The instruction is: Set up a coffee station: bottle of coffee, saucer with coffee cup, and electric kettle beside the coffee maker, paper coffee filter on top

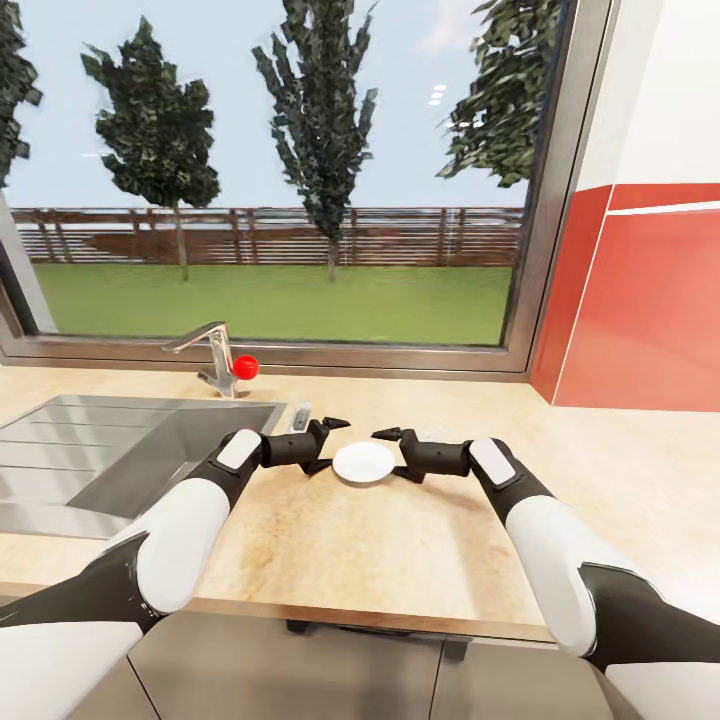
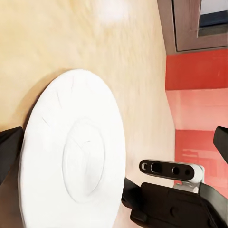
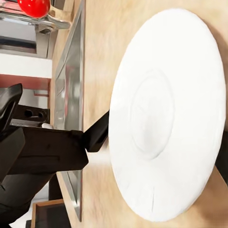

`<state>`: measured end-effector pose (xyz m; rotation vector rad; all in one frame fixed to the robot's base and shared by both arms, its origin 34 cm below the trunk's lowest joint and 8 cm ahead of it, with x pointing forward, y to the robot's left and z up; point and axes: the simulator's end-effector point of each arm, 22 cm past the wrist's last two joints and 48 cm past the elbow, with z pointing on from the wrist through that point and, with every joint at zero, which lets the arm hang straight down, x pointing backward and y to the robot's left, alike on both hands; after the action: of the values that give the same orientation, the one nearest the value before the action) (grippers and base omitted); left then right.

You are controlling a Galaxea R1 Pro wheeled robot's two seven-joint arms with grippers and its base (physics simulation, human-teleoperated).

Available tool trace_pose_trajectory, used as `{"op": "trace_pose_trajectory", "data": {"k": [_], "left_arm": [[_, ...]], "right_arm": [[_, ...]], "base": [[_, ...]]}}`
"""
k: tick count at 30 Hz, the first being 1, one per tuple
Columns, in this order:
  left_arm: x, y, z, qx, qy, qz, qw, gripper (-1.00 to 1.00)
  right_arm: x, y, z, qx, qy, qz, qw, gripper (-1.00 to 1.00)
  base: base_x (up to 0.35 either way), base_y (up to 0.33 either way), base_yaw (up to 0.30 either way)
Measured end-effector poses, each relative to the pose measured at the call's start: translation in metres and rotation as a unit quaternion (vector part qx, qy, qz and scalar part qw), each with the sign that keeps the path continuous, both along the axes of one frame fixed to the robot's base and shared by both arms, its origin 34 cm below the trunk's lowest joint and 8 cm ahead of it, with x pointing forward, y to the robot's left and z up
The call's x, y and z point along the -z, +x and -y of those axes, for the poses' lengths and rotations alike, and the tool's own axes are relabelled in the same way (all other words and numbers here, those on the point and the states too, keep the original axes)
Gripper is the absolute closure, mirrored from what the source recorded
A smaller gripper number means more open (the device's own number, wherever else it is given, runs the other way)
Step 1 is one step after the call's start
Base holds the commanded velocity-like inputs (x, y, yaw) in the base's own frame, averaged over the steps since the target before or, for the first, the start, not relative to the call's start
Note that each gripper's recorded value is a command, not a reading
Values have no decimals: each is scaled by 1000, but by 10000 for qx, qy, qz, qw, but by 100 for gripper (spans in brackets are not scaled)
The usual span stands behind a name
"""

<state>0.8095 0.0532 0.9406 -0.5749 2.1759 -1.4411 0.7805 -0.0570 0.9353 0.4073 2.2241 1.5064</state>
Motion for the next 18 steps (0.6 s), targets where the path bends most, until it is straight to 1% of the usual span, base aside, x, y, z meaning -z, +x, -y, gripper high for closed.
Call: {"op": "trace_pose_trajectory", "data": {"k": [6, 10, 18], "left_arm": [[0, -1, 2, 14, -3, -1, 10000, -100], [0, -2, 7, 47, -10, -2, 10000, -100], [0, -2, 9, 59, -12, -3, 10000, -100]], "right_arm": [[-1, 0, -2, -15, 6, 8, 10000, -100], [-3, -2, -10, -70, 37, 22, 10000, -100], [-4, -4, -18, -123, 58, 26, 9999, -100]], "base": [[0, 0, 0], [0, 0, 0], [0, 0, 0]]}}
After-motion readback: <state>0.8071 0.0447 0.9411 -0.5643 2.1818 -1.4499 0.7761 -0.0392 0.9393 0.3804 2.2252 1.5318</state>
